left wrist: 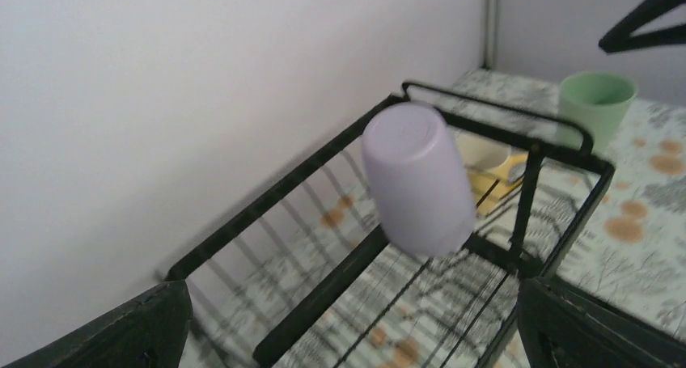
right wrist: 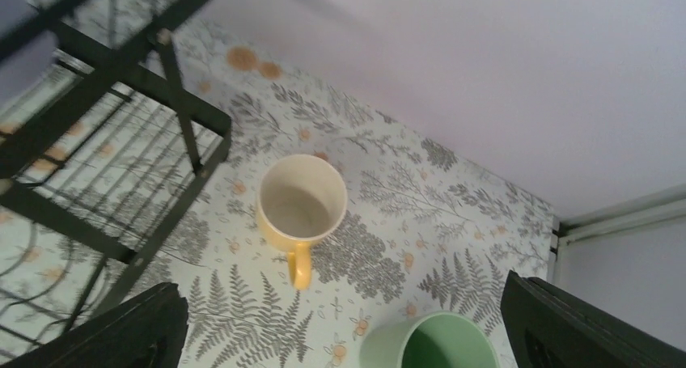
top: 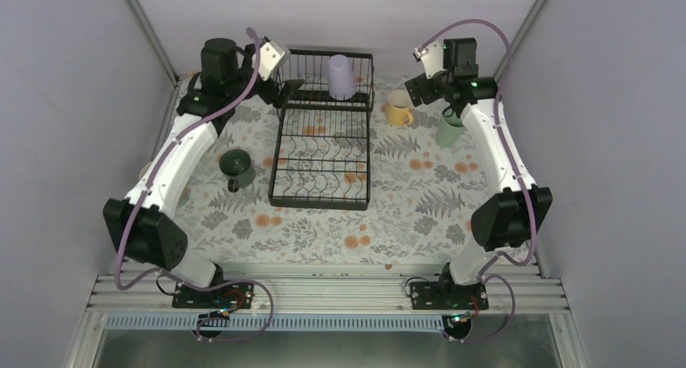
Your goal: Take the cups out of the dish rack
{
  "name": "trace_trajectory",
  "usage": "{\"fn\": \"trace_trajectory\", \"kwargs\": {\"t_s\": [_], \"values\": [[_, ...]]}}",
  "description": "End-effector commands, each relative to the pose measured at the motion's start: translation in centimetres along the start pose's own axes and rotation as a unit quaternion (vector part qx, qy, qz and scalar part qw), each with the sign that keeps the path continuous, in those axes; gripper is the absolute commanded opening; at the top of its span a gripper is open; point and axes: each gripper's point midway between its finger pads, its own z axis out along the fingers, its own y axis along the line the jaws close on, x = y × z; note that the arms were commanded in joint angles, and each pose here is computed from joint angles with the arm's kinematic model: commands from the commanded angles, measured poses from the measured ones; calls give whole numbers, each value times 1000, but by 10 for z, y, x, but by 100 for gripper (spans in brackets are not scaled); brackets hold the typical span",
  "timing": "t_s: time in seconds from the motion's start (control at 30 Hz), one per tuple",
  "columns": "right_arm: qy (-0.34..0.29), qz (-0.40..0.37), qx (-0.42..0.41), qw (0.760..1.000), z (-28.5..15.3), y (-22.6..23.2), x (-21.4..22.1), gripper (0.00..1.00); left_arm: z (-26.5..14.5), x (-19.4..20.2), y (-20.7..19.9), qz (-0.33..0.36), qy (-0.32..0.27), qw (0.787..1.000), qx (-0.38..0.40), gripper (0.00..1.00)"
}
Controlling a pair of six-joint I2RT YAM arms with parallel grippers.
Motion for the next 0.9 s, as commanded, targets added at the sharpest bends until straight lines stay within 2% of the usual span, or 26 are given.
{"fn": "trace_trajectory", "kwargs": {"t_s": [0.0, 0.17, 0.3, 0.53, 0.87], "values": [[-83, 22, -32, 996, -34, 8, -27, 100, 27, -33, -22, -43, -52, 994, 81, 100], [-110, 13, -51, 993, -48, 17, -28, 100, 74, -41, -43, -60, -41, 987, 144, 100], [-111, 4, -51, 993, -50, 21, -21, 100, 97, -45, -58, -69, -59, 976, 200, 100], [-107, 1, -51, 993, -47, 26, -6, 100, 148, -34, -50, -102, -51, 970, 216, 100], [-94, -2, -50, 994, -34, 29, 4, 100, 186, -11, -50, -121, -48, 963, 236, 100]]}}
